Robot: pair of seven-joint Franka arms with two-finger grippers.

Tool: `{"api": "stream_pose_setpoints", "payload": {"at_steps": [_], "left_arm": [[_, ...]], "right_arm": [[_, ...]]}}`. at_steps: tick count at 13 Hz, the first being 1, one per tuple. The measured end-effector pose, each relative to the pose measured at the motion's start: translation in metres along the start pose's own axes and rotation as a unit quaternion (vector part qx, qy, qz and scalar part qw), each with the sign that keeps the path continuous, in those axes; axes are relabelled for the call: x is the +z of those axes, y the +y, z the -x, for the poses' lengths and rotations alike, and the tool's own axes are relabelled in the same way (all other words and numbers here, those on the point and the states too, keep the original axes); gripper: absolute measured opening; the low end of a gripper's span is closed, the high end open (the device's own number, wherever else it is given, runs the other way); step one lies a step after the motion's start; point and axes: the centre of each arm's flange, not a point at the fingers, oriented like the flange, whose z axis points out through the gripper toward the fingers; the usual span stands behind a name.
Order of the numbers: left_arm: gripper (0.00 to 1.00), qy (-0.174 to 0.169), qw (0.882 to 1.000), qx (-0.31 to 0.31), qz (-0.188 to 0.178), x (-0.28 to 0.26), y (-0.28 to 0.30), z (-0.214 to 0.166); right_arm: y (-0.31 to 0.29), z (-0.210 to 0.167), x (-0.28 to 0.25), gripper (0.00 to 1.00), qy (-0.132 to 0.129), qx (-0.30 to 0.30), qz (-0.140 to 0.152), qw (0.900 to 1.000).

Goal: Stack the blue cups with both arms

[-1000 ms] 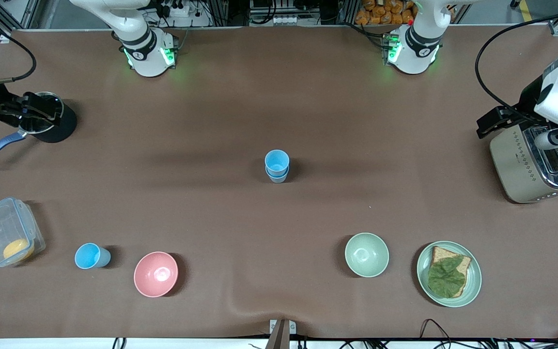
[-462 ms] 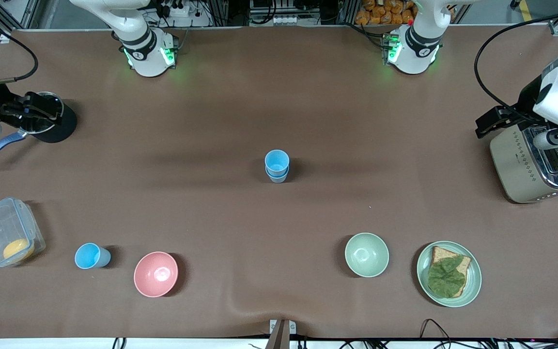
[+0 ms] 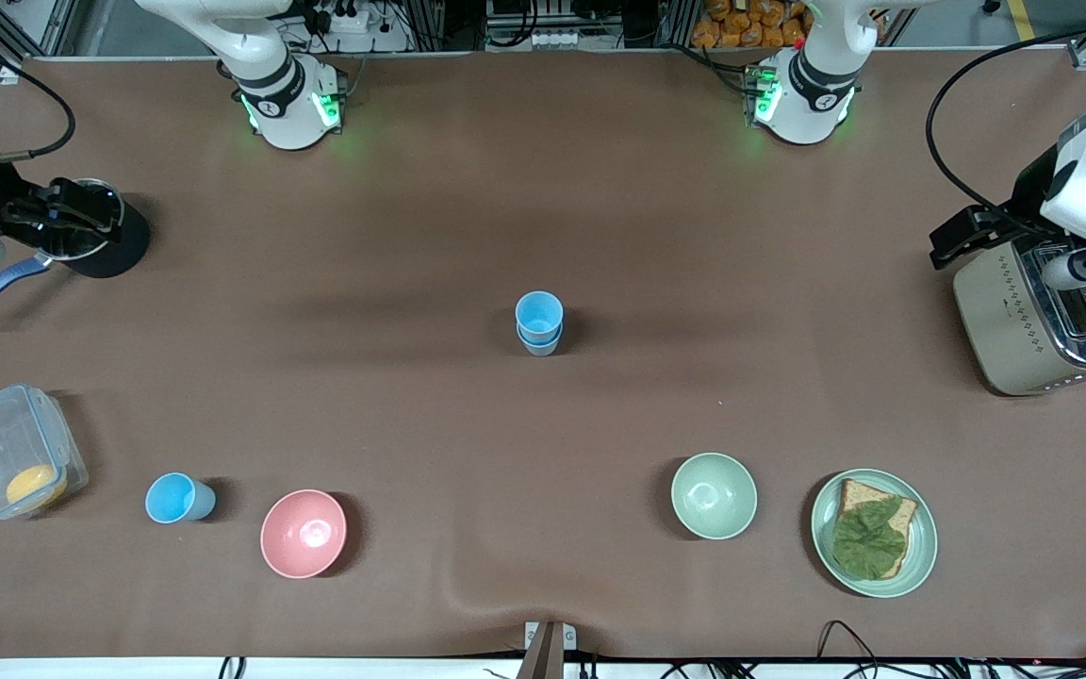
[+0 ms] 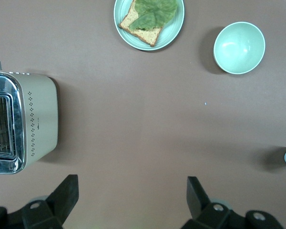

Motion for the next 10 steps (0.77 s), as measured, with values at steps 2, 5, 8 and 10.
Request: {"api": "stream_pose_setpoints", "payload": {"at_steps": [2, 5, 8, 10], "left_arm": [[1.0, 0.0, 1.0, 0.0, 0.0, -0.0001, 0.0003, 0.0001], [1.0, 0.0, 1.0, 0.0, 0.0, -0.0003, 0.0005, 0.0001], [1.0, 0.002, 1.0, 0.0, 0.001, -0.0019, 0.0002, 0.0], [1.0, 0.003, 1.0, 0.0, 0.001, -0.0033, 0.0001, -0.0001]], "right_arm": [[0.0, 0.0006, -0.0008, 1.0, 0.001, 0.0, 0.0, 1.0], [-0.0004, 0.0022, -0.0034, 1.0, 0.003, -0.001, 0.0, 1.0], [-0.0002, 0.0028, -0.0042, 1.0, 0.004, 0.0, 0.0, 1.0], [0.0003, 0.0028, -0.0042, 1.0, 0.004, -0.001, 0.0, 1.0]]}}
